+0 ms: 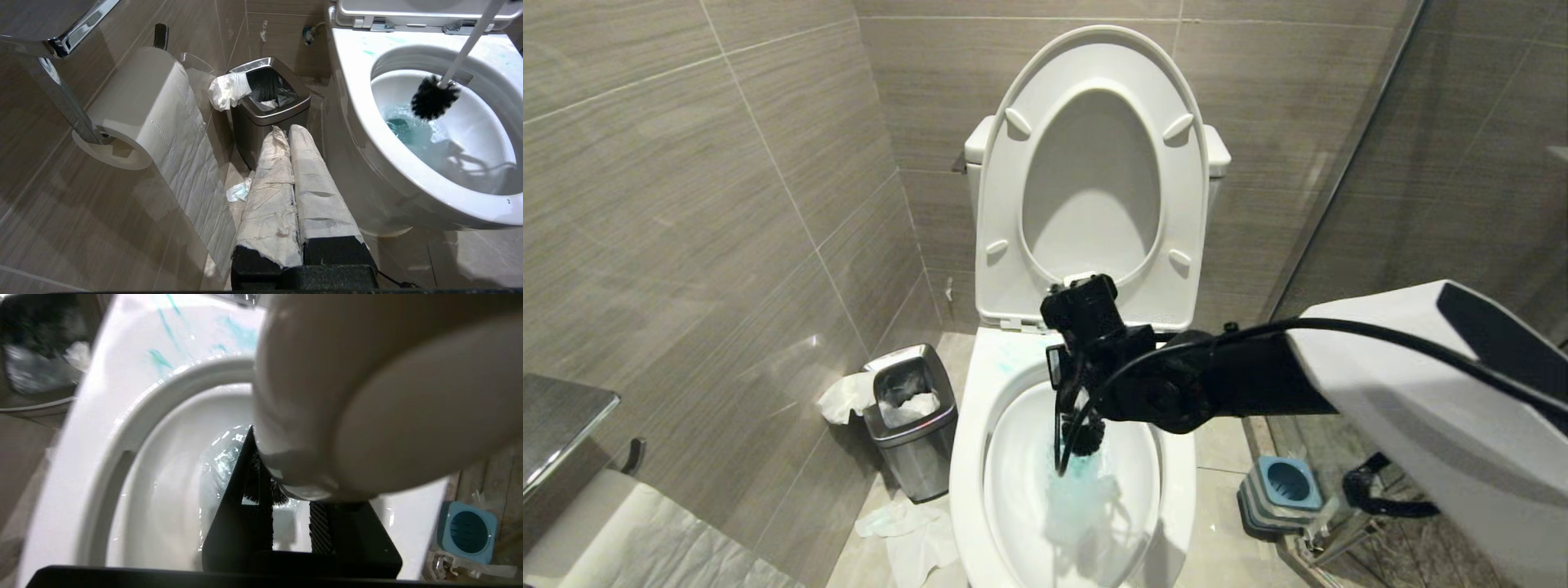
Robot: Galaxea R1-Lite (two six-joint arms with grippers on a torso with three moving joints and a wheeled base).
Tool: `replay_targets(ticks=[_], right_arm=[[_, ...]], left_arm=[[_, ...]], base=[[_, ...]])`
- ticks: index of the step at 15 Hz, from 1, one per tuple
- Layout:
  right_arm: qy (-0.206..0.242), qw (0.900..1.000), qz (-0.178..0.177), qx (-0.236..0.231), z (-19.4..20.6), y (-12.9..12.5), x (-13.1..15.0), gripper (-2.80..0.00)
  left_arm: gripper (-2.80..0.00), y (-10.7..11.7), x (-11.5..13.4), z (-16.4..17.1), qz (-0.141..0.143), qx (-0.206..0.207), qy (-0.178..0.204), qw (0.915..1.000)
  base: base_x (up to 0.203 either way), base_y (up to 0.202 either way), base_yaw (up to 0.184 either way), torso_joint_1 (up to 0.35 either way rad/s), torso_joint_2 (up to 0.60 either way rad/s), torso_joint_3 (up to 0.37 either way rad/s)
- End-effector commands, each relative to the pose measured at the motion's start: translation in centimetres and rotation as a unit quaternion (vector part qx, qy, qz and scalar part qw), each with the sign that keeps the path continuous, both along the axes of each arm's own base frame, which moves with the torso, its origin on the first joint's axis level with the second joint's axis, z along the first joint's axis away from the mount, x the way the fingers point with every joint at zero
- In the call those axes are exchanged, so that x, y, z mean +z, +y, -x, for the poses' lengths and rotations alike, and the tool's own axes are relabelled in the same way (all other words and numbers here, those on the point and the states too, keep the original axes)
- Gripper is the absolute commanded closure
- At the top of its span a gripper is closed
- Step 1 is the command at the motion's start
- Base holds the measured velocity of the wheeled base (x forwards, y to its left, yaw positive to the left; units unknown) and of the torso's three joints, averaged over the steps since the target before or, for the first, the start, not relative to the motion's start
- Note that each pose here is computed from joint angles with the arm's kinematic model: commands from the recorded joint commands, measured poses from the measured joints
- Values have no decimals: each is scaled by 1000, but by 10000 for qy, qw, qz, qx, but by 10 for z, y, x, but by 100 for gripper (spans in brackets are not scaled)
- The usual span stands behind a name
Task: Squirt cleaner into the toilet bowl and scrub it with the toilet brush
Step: Scrub the toilet bowl
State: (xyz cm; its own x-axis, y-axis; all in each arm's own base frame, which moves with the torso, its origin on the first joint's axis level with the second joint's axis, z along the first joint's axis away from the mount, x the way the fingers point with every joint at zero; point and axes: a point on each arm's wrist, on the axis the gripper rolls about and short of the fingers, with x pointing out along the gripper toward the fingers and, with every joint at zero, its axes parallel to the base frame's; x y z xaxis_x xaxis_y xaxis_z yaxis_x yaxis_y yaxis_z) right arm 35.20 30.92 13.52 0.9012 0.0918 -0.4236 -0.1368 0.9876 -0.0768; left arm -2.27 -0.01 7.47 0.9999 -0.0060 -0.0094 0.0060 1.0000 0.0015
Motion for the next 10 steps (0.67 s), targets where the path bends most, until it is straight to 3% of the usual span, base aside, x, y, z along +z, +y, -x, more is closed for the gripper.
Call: replay_targets(ticks=[1,3,10], right_arm=[[-274,9993,-241,79,26,-16,48,0],[-184,9996,-163,104,22,-11,37,0],[150,9998,153,18,-17,24,-47,0]], left_arm=[[0,0,0,0,7,-1,7,10000],[0,0,-1,0,3,-1,9,10000],[0,0,0,0,0,-1,7,10000]], base=[[0,0,0,0,0,0],[0,0,0,0,0,0],[0,0,0,0,0,0]])
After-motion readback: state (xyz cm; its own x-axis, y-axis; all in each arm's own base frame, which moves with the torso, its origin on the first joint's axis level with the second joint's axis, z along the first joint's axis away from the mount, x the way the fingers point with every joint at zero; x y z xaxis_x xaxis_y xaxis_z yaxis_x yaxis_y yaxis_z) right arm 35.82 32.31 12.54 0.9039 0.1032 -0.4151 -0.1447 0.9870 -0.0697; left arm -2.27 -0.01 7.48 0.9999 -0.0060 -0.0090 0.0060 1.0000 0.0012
